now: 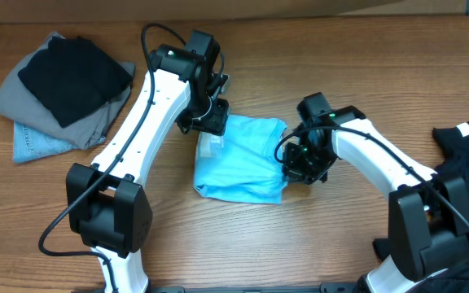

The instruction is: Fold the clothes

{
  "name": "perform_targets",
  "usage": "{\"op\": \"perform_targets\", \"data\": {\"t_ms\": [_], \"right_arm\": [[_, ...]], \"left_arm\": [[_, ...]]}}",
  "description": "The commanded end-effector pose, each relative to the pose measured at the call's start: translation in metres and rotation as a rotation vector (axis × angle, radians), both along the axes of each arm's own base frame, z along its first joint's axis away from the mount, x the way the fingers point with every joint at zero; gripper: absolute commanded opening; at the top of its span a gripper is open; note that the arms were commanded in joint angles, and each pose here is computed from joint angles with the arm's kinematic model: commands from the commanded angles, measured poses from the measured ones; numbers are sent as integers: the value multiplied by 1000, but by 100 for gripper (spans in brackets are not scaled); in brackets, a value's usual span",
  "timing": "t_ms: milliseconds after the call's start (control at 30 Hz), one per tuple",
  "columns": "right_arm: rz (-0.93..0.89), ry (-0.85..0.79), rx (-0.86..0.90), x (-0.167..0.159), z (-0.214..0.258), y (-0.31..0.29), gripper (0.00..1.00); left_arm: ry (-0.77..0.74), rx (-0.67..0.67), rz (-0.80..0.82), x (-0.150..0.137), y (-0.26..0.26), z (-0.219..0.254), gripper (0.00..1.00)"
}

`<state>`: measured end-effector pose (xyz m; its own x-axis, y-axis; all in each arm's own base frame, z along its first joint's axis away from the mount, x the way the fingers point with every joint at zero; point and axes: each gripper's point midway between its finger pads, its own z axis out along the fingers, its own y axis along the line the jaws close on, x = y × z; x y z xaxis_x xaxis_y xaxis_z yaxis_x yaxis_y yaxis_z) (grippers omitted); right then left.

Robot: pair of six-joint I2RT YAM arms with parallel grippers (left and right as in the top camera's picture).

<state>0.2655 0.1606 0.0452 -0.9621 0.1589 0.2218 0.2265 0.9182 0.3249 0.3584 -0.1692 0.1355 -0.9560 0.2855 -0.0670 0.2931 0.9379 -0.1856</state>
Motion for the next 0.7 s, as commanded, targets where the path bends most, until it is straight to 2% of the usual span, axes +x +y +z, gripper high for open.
{"op": "perform_targets", "data": {"t_ms": [0,167,267,333,367,400,433,533,667], "right_arm": [[-11,-41,-47,9,6,-13,4],[0,-39,-51,7,6,-12,5],[-6,-49,-90,9,4,-18,6],[-41,-52,-152,11,0,-27,11],[-66,-51,-187,12,-1,-33,19],[-90,-51,-216,14,-2,-39,31],[-112,-53,-239,15,-3,-44,33],[-142,-50,-230,19,-3,-50,36],[-112,-54,-105,23,3,-41,30]], "left_arm": [[-14,5,-12,0,3,7,56],[21,12,-14,-8,5,6,47],[57,-24,-19,-16,-1,6,49],[87,-79,-57,-24,-10,5,51],[100,-98,-72,-27,-13,4,51],[113,-109,-82,-31,-16,2,51],[128,-112,-88,-35,-17,0,51],[161,-102,-103,-45,-20,-11,52],[211,-82,-134,-64,-26,-37,50]]}}
